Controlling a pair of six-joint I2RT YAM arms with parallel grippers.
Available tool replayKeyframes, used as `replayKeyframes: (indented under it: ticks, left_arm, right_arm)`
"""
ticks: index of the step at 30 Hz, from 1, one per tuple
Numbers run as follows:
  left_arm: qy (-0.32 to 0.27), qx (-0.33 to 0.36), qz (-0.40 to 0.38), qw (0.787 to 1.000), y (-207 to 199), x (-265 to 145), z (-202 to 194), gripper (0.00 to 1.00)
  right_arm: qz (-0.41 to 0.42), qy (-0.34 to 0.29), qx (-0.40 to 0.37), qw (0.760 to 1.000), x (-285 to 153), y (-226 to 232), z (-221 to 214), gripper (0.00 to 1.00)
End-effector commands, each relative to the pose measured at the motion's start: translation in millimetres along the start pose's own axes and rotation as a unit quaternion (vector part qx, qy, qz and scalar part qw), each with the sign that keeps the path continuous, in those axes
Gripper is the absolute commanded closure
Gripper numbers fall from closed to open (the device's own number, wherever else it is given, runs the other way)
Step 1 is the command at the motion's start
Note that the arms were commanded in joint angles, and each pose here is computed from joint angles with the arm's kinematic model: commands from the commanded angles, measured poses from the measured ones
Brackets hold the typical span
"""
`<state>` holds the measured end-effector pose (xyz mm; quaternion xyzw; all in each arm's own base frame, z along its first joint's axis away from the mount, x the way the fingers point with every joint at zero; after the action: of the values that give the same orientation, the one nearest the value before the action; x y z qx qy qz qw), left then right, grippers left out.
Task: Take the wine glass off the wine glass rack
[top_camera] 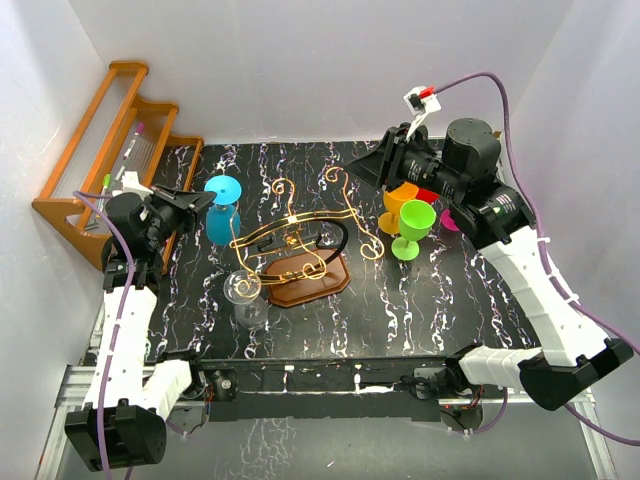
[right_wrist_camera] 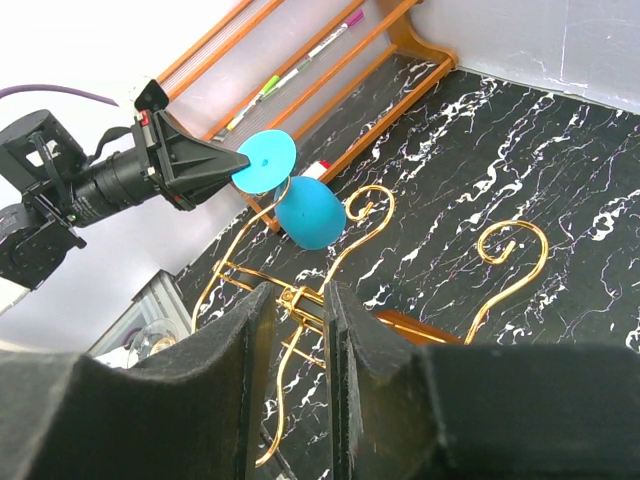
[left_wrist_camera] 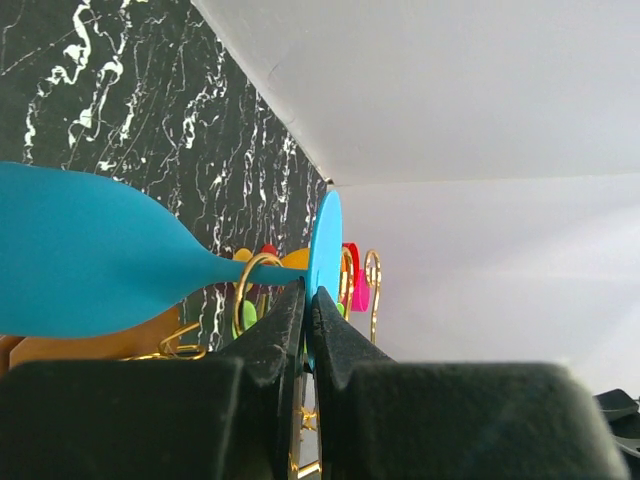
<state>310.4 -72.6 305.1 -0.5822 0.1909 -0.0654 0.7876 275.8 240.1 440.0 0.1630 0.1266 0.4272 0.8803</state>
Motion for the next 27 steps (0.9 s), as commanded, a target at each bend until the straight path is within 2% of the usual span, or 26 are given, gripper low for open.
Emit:
replayKeyframes:
  ticks: [1,8,17,21,27]
  left_arm:
    - [-0.004,0.008,-0.054,0.999,-28.3,-5.0,4.0,1.00]
    - [0.041,0.003,-0.066,0.997,-30.7,-4.7,-9.1,1.00]
    - [0.088,0.024,-0.033,0.995,-29.0,-21.1,-27.6,1.00]
    - [0.067,0.047,-0.005,0.997,-30.4,-37.0,-26.8,1.00]
    - [0.000,0.080,0.057,0.995,-26.6,-60.2,-10.0,1.00]
  right_arm:
    - [0.015,-0.042,-0.020,0.999,-4.9,11.3,20.9,0.71]
    - [0.017,-0.042,-0.019,0.999,-3.6,11.9,21.5,0.72]
    - [0.013,-0.043,-0.023,0.999,-5.0,11.5,23.6,0.72]
    - [0.011,-0.042,-0.025,0.999,-5.5,11.0,23.3,0.72]
    - [0.012,-0.039,-0.025,0.999,-4.2,10.4,22.1,0.71]
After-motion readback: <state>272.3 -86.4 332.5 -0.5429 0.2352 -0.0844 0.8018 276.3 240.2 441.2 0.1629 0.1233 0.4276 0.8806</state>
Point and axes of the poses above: each gripper's point midway between its finger pads, its own x axis out along the fingers, its own y axis along the line the jaws close on, z = x × y, the point moved 1 cm from there along -x, back along the fingers, and after that the axes turned 3 degrees about -x, right-handed, at the moved point
